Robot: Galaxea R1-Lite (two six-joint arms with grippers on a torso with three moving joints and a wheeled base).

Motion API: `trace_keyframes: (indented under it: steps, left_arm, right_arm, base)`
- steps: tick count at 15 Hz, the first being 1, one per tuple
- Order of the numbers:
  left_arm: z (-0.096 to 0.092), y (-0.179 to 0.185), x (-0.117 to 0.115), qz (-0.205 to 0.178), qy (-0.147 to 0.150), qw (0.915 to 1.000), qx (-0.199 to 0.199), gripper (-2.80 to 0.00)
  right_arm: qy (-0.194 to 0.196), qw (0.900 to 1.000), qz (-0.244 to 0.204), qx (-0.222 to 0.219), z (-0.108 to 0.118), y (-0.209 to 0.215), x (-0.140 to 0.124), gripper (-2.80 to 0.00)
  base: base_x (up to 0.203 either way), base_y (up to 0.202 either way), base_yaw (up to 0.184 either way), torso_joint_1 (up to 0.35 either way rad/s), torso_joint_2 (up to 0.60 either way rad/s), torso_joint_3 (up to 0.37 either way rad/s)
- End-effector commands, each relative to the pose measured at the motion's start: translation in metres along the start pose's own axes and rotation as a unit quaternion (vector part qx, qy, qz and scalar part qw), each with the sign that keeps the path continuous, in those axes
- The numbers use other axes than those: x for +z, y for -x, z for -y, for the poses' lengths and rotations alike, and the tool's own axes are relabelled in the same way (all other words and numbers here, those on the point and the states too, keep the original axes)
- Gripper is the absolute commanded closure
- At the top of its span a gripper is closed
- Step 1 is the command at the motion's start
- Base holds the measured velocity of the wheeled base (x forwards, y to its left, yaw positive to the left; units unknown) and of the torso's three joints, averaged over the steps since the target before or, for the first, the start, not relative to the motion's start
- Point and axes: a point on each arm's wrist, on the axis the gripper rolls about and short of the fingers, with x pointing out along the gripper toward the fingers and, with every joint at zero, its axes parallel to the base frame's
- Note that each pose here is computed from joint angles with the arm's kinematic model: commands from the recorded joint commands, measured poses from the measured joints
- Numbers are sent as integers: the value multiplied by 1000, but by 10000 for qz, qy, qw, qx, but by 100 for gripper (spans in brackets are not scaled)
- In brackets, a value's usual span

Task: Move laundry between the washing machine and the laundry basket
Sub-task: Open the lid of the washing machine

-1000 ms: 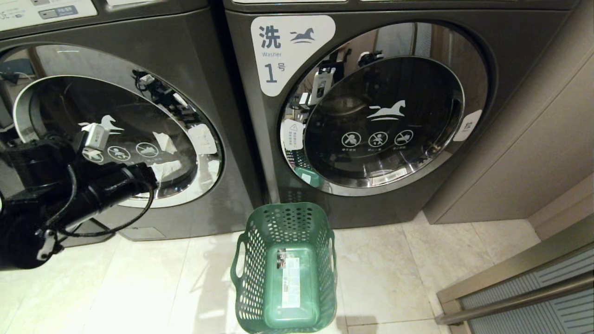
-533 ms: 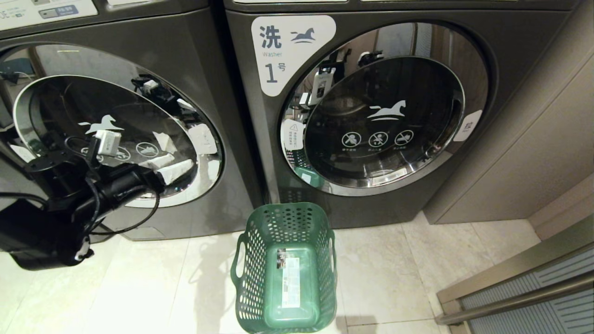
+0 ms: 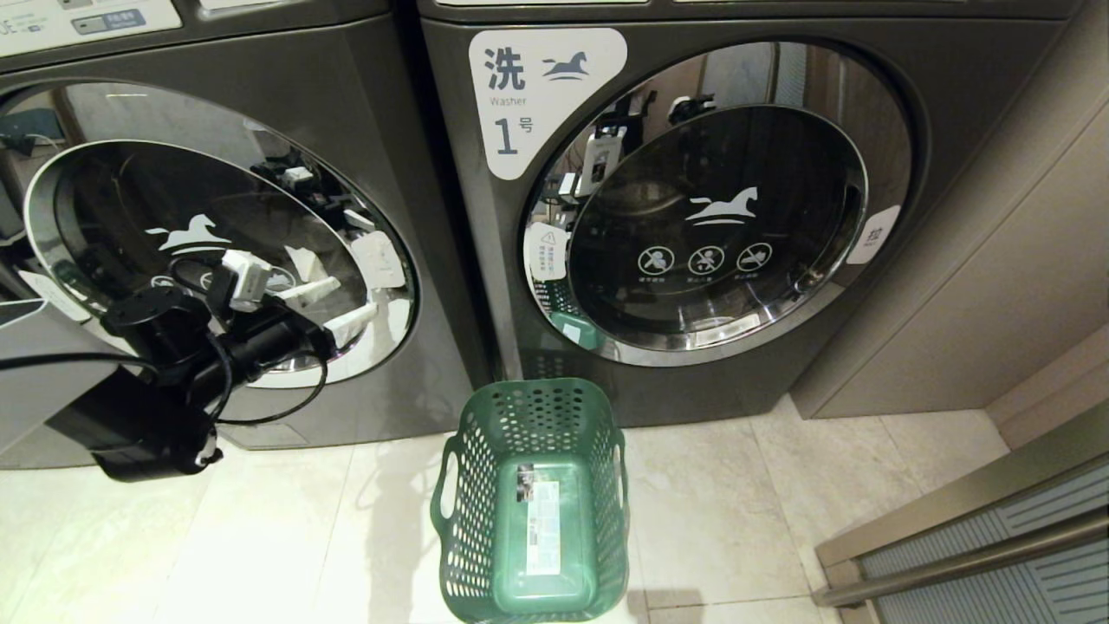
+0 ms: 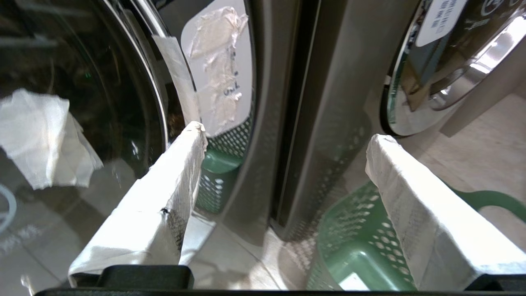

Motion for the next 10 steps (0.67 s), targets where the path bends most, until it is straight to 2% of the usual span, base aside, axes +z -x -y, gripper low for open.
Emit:
trace_keyframes:
  steps: [1,7,10]
  left_arm:
    - [-4,-5,-8,26,-81,9999,62,-280]
    - [-8,-20,-9,149,-204,9980,572,-280]
    - [-4,-33,-10,252,-210,9982,499,-280]
  right_arm:
    - [-1,10000,5,1,0,0,0,0]
    - [-1,10000,0,1,0,0,0,0]
    - [-1,10000,-2,1,0,0,0,0]
  base:
    - [0,0,0,0,0,0]
    - [0,0,0,0,0,0]
    - [0,0,0,0,0,0]
